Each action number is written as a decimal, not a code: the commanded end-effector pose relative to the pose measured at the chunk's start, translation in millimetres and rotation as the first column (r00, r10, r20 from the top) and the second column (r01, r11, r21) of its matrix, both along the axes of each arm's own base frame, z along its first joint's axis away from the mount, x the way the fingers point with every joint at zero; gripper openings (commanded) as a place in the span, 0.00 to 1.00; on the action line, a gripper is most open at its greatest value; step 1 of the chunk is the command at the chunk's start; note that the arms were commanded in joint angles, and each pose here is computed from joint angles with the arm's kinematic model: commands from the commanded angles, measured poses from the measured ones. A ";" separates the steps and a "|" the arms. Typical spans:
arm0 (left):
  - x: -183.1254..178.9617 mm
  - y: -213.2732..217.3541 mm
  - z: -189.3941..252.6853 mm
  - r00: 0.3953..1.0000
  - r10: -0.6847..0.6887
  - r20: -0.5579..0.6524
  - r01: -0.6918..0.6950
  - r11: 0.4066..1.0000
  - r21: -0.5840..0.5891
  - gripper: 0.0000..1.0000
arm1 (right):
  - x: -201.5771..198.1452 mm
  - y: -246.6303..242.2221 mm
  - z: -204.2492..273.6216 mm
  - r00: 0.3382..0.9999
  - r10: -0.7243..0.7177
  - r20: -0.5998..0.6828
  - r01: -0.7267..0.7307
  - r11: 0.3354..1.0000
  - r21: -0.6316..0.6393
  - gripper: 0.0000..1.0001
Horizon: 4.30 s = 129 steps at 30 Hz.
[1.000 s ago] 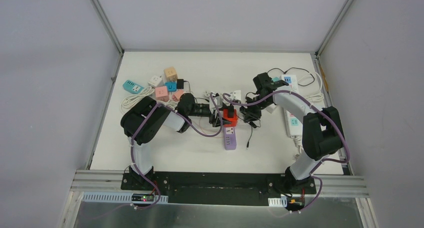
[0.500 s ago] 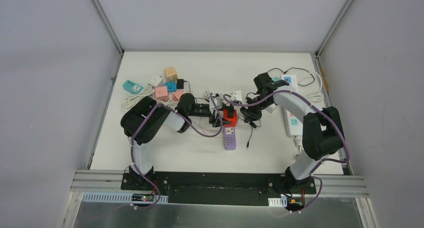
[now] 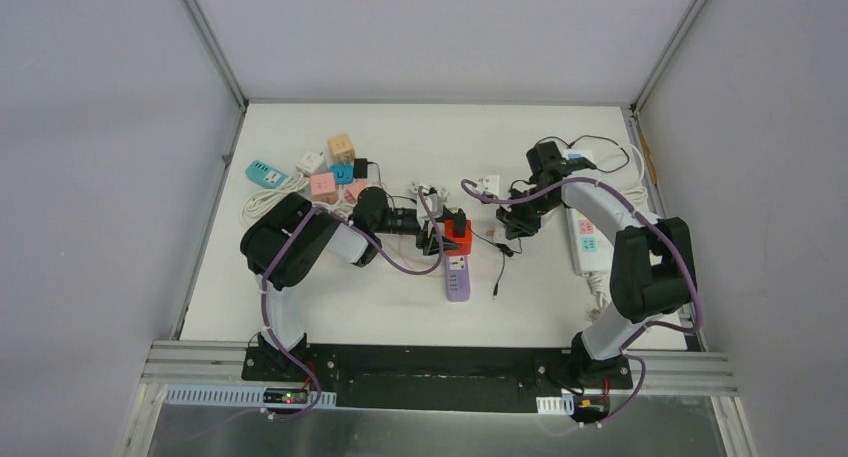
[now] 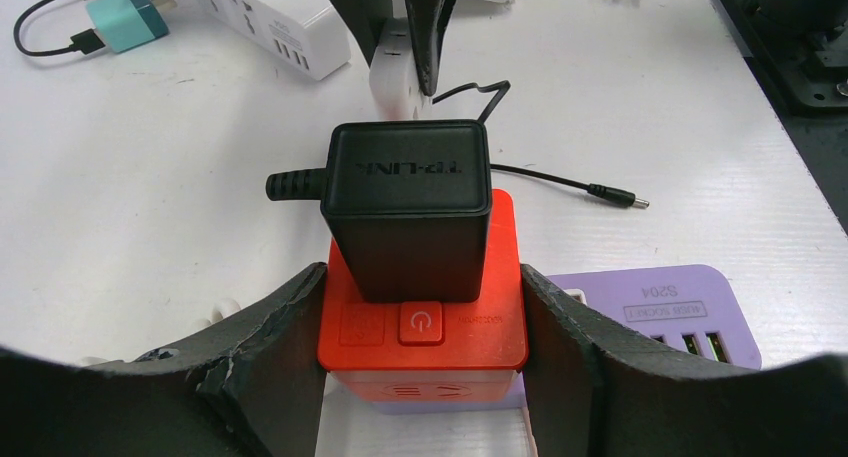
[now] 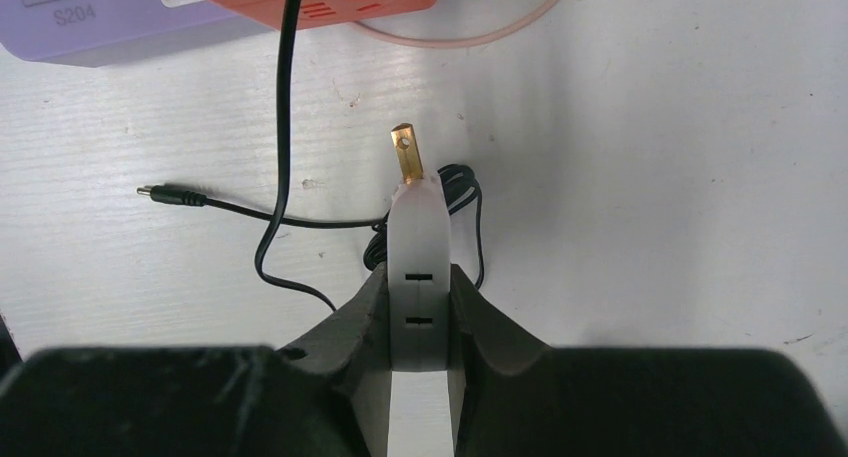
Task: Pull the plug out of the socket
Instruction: Remove the plug from the socket, then place the plug at the center of the board, then remove the plug from the socket.
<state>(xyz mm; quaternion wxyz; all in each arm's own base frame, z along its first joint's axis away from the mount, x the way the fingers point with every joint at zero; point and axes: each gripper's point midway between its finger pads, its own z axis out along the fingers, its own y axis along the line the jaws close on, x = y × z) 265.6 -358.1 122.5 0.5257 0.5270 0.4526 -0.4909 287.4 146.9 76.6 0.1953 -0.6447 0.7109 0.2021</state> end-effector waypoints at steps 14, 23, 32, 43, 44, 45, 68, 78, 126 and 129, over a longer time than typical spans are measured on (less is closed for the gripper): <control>-4.1 3.1 8.9 0.998 -0.028 0.054 0.029 0.999 -0.017 0.00 | 15.2 -0.3 34.2 0.992 -0.108 0.067 0.103 0.992 0.080 0.00; -4.1 3.1 8.8 0.998 -0.028 0.053 0.029 0.999 -0.017 0.00 | 25.2 -2.6 49.3 0.979 -0.199 0.036 0.192 0.969 0.153 0.00; -4.0 3.5 8.2 0.998 -0.024 0.052 0.025 1.000 -0.016 0.00 | 65.0 -14.7 56.6 0.873 -0.481 -0.083 0.485 0.838 0.250 0.00; -3.6 3.8 8.4 0.998 -0.019 0.054 0.020 1.000 -0.017 0.00 | 116.9 -37.8 38.2 0.583 -0.794 -0.172 0.806 0.538 0.246 0.00; -3.6 3.7 8.6 0.998 -0.020 0.055 0.021 1.000 -0.017 0.00 | 121.4 -41.6 35.7 0.548 -0.820 -0.166 0.828 0.506 0.241 0.00; -3.8 3.8 8.3 0.998 -0.020 0.055 0.021 1.000 -0.017 0.00 | 125.8 -46.1 33.6 0.512 -0.844 -0.159 0.850 0.472 0.234 0.00; -3.1 3.4 7.8 0.998 -0.019 0.053 0.020 1.000 -0.016 0.00 | 138.9 -64.4 6.4 0.388 -0.913 -0.125 0.918 0.371 0.139 0.26; -3.7 3.5 9.1 0.998 -0.022 0.056 0.023 1.000 -0.018 0.00 | 139.5 -67.9 6.5 0.382 -0.920 -0.091 0.921 0.371 0.119 0.33; -2.3 2.2 5.5 0.998 -0.021 0.051 0.022 1.000 -0.013 0.00 | -42.0 60.8 116.0 0.992 0.129 -0.003 -0.112 0.871 0.479 0.67; -2.2 2.2 5.8 0.998 -0.021 0.051 0.021 1.000 -0.013 0.00 | -41.4 59.9 115.5 0.992 0.123 -0.005 -0.107 0.876 0.471 0.67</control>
